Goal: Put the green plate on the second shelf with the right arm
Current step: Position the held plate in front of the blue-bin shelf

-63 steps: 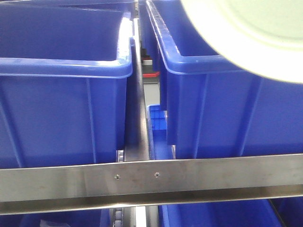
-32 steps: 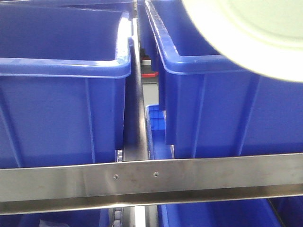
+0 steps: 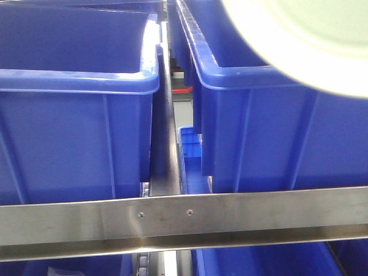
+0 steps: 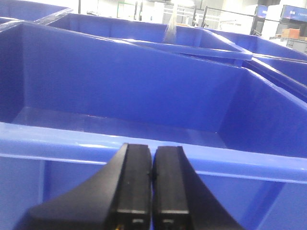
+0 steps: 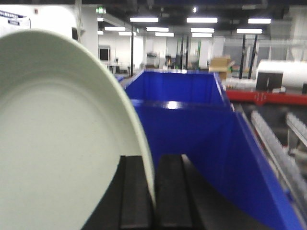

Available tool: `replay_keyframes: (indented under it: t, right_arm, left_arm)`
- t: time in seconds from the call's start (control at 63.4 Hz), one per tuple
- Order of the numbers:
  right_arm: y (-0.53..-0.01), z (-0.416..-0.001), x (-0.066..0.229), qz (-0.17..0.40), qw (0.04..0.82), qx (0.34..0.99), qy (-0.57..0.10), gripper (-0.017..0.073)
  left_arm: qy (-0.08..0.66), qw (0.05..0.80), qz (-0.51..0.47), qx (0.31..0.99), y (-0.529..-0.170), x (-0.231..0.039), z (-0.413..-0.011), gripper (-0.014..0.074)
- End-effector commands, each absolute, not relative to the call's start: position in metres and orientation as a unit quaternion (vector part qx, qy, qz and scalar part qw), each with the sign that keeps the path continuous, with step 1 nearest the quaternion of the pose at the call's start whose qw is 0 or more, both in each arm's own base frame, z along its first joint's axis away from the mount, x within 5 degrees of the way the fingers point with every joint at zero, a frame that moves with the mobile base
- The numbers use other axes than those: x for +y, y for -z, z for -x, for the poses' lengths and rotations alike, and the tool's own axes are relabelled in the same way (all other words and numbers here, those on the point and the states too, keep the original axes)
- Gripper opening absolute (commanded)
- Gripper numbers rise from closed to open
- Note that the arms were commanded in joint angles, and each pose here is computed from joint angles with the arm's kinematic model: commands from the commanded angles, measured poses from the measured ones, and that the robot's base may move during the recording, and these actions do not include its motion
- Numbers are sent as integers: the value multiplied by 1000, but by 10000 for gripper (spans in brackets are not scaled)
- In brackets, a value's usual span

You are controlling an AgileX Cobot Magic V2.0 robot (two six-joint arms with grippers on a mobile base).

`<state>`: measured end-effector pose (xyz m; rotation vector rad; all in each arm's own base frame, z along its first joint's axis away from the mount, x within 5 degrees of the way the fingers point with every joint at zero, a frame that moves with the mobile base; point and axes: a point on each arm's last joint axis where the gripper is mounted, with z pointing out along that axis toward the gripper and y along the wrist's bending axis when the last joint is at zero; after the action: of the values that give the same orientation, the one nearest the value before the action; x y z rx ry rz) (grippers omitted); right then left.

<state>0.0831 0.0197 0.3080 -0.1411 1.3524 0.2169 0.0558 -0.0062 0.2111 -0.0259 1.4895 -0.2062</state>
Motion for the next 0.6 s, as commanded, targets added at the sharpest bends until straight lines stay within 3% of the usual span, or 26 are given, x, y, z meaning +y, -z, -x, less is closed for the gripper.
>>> replay_keyframes:
  t: [0.0, 0.284, 0.458, 0.584]
  right_arm:
    - [-334, -92, 21, 40, 790, 599, -122, 56]
    - [-387, -161, 36, 39, 774, 621, -119, 56]
    - [-390, -216, 44, 76, 752, 652, -64, 56]
    - [-386, -246, 34, 60, 739, 670, -34, 59]
  left_arm:
    - [101, 748, 13, 656, -205, -6, -56, 130]
    - [101, 748, 13, 656, -205, -6, -56, 130]
    - [101, 748, 13, 656, -205, -6, -56, 130]
    - [101, 748, 13, 656, -205, -6, -56, 130]
